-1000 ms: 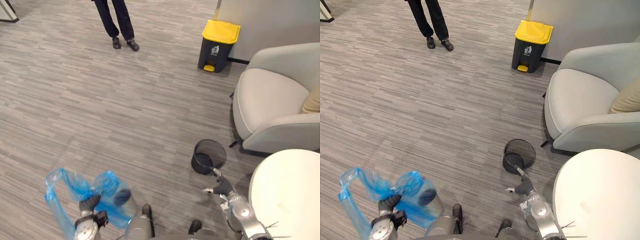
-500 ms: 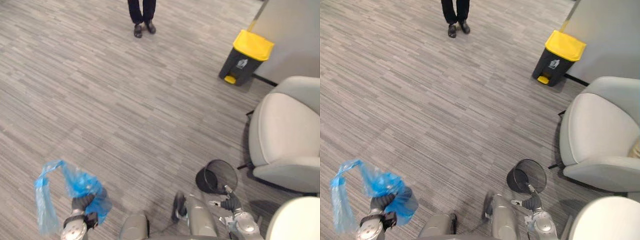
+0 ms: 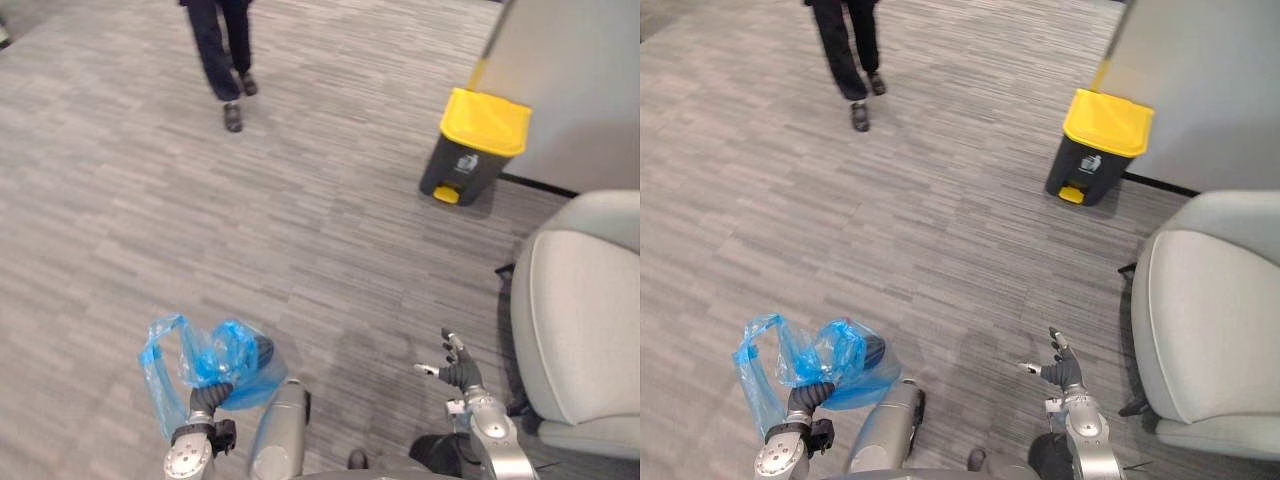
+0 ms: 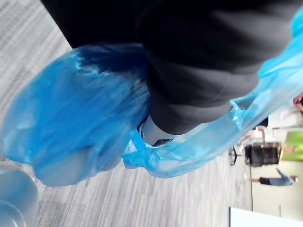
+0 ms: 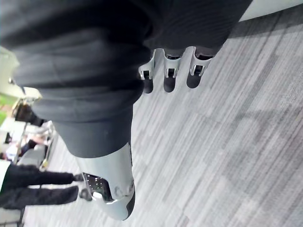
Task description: Gather rubbish on tea table into small bin, then transfer packed bag to large trash can.
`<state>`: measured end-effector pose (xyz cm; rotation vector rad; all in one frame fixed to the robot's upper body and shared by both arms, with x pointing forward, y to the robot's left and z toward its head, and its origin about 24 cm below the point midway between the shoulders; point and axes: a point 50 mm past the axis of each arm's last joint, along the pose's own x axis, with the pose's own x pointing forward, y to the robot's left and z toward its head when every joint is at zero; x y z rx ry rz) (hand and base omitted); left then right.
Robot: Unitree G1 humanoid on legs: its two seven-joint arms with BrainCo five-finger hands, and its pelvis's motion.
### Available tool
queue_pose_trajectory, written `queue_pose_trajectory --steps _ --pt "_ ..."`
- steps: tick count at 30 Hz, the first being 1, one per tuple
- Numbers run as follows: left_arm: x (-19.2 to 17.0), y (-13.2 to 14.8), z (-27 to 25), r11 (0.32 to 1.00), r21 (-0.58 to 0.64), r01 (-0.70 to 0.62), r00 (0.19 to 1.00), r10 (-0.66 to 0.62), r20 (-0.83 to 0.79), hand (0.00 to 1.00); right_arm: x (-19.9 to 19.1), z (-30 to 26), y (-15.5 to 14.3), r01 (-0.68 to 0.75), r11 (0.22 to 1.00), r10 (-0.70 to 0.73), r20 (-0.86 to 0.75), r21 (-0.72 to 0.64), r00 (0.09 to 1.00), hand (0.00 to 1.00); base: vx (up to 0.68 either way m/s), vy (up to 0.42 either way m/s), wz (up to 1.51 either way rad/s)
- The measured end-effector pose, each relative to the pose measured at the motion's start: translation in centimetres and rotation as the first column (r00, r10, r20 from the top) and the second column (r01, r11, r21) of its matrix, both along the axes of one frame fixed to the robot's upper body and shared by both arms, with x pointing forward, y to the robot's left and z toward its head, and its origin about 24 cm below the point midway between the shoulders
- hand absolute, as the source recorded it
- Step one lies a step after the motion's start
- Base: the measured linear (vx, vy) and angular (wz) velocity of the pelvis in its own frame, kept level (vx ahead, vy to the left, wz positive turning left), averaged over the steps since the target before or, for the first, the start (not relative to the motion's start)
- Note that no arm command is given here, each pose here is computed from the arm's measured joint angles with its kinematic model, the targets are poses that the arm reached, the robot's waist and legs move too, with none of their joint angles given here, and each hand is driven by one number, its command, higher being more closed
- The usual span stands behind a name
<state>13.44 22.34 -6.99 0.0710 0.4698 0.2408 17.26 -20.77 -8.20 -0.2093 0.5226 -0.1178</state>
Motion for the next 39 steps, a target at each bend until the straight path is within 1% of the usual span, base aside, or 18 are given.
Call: queue_pose_trajectory --steps 2,6,10,13,15,17,19,21,23,25,29,31,35,39 --pt "0.2 -0.2 0.6 1.0 0.003 0.01 1.0 -0.01 0.03 1.0 -0.1 0.3 0.6 -0.014 1.0 0.014 0.016 0.003 1.0 0.0 0.49 0.248 -1.34" --pt "1.2 -0.4 1.3 1.0 0.014 0.017 0.998 -0.018 0.065 1.0 -0.5 -0.2 1.5 0.002 0.999 -0.002 -0.001 0.032 1.0 0.0 0.37 0.21 -0.82" --pt "1.7 0.3 1.6 0.999 0.038 0.016 0.997 -0.019 0.08 1.0 -0.6 -0.4 1.5 -0.008 1.0 0.008 -0.022 0.002 1.0 0.0 0.4 0.069 -0.25" --pt "1.5 1.3 1.0 0.998 0.057 -0.007 0.999 0.004 0.042 1.0 -1.0 -1.7 1.3 -0.001 1.0 0.002 -0.094 0.003 0.996 0.0 0.5 -0.034 0.12" --pt "0.5 2.1 0.4 0.996 0.079 -0.034 0.999 0.034 0.001 1.0 -1.8 -2.5 1.1 0.006 1.0 -0.006 -0.144 0.003 0.99 0.0 0.62 -0.118 0.66" --pt "0.5 2.0 0.4 0.996 0.08 -0.032 0.999 0.032 -0.001 1.0 -1.5 -2.3 1.1 0.005 1.0 -0.004 -0.135 0.003 0.991 0.0 0.65 -0.151 0.18" --pt "0.4 0.6 -0.1 0.998 0.025 -0.049 0.999 0.049 -0.002 1.0 -0.8 -1.3 0.7 -0.003 1.0 0.001 -0.082 -0.017 0.997 0.0 0.65 -0.172 -0.24" --pt "0.7 -0.2 0.0 0.999 0.0 -0.046 0.999 0.046 0.014 1.0 -0.3 -0.9 0.6 0.002 1.0 -0.003 -0.061 -0.021 0.998 0.0 0.6 -0.036 -0.52" --pt "0.8 0.0 0.1 0.999 0.005 -0.044 0.999 0.044 0.02 1.0 0.3 -0.6 0.8 0.013 1.0 -0.013 -0.039 -0.012 0.999 0.0 0.55 0.016 -0.68" --pt "0.8 0.0 0.1 0.999 0.004 -0.047 0.999 0.047 0.021 1.0 1.0 -0.2 0.4 0.036 0.999 -0.037 -0.017 -0.021 0.999 0.0 0.48 0.104 -0.62" --pt "0.4 0.0 0.0 0.998 0.001 -0.056 0.998 0.056 0.012 1.0 -0.1 -1.1 -1.0 0.085 0.995 -0.088 -0.071 -0.051 0.994 0.0 0.48 0.245 -0.3" --pt "0.4 0.1 0.3 0.998 0.008 -0.056 0.998 0.056 0.025 1.0 -1.0 -1.8 -0.7 0.102 0.994 -0.106 -0.116 -0.036 0.988 0.0 0.6 0.273 -0.33" --pt "1.0 -0.5 0.9 1.0 0.009 -0.017 0.999 0.017 0.051 1.0 -1.3 -1.9 -0.1 0.118 0.993 -0.118 -0.113 -0.013 0.987 0.0 0.57 0.276 -0.19" --pt "2.4 -0.8 1.8 1.0 0.025 0.018 0.995 -0.021 0.101 1.0 -2.7 -2.5 0.8 0.12 0.993 -0.118 -0.149 0.006 0.982 0.0 0.5 0.166 0.33"
